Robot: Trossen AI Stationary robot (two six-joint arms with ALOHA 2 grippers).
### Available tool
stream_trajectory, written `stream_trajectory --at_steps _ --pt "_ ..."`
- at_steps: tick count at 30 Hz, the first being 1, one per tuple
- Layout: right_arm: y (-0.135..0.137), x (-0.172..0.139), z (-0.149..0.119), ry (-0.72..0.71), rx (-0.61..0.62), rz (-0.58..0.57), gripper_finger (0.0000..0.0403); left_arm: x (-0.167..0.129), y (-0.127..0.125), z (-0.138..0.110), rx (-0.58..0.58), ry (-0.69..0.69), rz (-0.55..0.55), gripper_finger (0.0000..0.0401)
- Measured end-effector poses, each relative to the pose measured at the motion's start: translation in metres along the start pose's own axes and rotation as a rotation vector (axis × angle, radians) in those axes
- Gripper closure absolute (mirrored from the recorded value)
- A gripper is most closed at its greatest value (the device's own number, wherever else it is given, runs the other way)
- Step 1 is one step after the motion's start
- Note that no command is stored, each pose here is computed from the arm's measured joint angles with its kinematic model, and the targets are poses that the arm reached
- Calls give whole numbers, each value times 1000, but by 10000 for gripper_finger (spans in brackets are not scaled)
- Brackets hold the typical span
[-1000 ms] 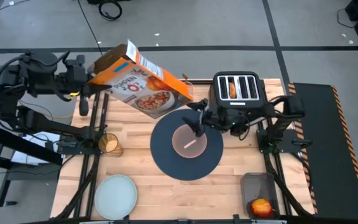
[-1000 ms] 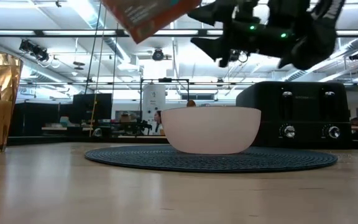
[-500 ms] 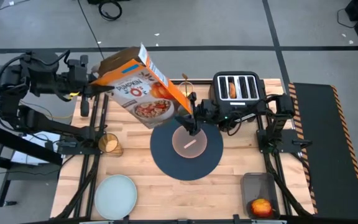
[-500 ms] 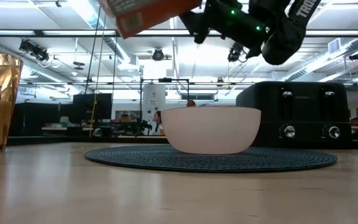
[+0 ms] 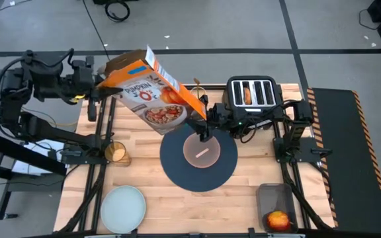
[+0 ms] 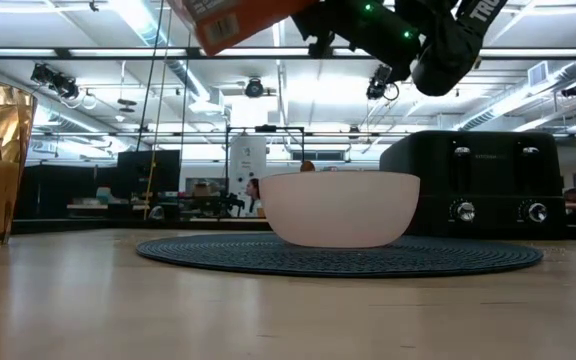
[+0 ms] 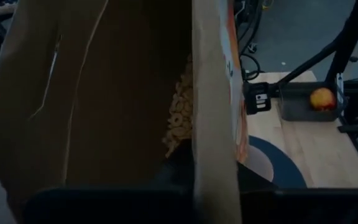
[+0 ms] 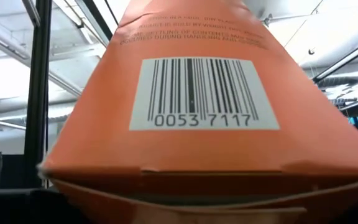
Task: Arrange a breakfast setting
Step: Pour the cereal from the cereal box into the pink bowl
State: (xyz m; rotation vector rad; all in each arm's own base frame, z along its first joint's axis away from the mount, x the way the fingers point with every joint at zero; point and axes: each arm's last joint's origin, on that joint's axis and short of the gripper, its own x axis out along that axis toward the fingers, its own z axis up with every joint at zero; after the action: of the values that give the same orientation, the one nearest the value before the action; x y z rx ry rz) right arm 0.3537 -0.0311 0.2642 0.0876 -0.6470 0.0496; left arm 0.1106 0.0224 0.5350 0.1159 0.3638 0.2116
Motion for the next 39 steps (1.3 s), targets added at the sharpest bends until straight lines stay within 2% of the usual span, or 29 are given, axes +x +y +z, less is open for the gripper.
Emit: stream_trajectory --at_steps 5,12,15,19,25,28,34,39 --pt "1 -2 0 9 -44 10 113 -11 0 -3 -78 -16 -2 291" --pt "8 -27 20 22 -69 22 114 -44 1 -11 -82 -81 6 187" --pt "14 -44 38 14 -74 42 114 -58 1 -15 -80 -111 10 167" --pt "22 -66 68 19 -66 78 114 -62 1 -19 -109 -99 7 163" --pt "29 -90 106 198 -62 53 114 -29 -3 -31 -88 18 4 172" --pt "31 -100 128 251 -64 38 115 -6 -4 -39 -73 53 47 174" --pt "38 -132 168 310 -49 28 115 25 -8 -52 -51 1 38 175" --pt "41 -165 184 452 -17 -17 115 61 -14 -77 -63 -14 23 175"
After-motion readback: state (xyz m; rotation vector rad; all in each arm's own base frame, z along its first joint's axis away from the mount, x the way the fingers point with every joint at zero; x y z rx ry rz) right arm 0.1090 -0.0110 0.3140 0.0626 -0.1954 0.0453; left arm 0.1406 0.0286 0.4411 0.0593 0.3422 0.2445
